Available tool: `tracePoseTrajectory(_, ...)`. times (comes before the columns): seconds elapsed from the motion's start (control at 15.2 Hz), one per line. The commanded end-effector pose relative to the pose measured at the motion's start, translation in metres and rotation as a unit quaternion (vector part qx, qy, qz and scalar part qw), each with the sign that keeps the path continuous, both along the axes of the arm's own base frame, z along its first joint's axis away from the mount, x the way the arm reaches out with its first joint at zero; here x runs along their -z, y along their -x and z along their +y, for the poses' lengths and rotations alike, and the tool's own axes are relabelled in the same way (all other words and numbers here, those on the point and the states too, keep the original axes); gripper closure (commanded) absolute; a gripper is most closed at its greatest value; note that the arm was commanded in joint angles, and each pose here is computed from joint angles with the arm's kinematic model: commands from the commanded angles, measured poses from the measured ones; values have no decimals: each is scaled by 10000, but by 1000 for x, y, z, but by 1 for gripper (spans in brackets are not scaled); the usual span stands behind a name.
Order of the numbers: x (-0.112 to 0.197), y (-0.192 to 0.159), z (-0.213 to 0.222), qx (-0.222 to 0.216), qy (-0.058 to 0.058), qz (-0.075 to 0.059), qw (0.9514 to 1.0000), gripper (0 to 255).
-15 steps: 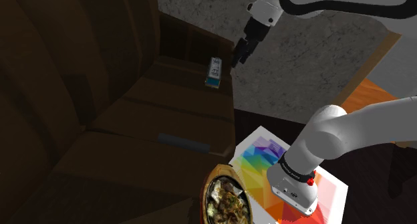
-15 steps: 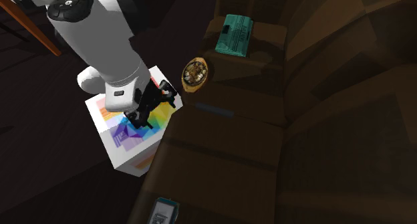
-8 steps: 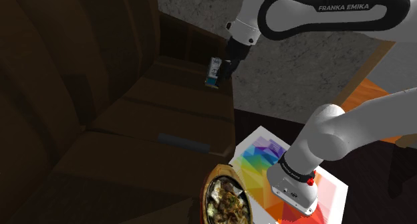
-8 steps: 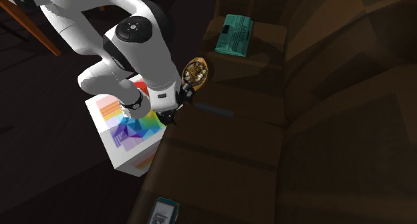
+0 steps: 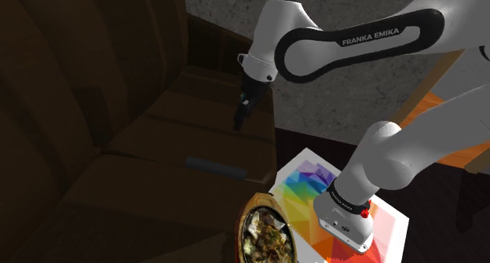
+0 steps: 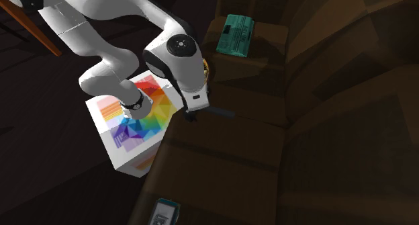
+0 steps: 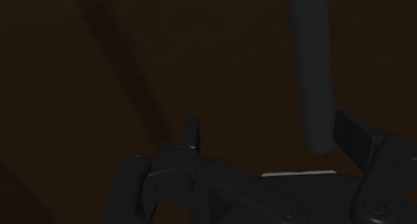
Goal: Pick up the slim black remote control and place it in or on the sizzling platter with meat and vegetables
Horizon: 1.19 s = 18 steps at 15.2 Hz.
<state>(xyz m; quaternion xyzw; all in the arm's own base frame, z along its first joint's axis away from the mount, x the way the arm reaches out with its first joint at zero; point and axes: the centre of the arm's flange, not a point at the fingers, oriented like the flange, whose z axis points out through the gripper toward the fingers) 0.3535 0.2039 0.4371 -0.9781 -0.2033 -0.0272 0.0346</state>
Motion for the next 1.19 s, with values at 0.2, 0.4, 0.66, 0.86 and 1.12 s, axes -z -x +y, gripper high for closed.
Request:
tracePoseTrajectory(0.2,45,9,49,-404,78,167,9990,0)
tracePoseTrajectory(0.4,72,16,77,-643,126,268,9975,0)
tracePoseTrajectory(0.66,93,19,88,-730,143,305,9968,0)
tracePoseTrajectory(0.86,109,20,88,-730,143,305,9968,0)
tracePoseTrajectory(1.12,122,20,89,-730,143,305,9968,0)
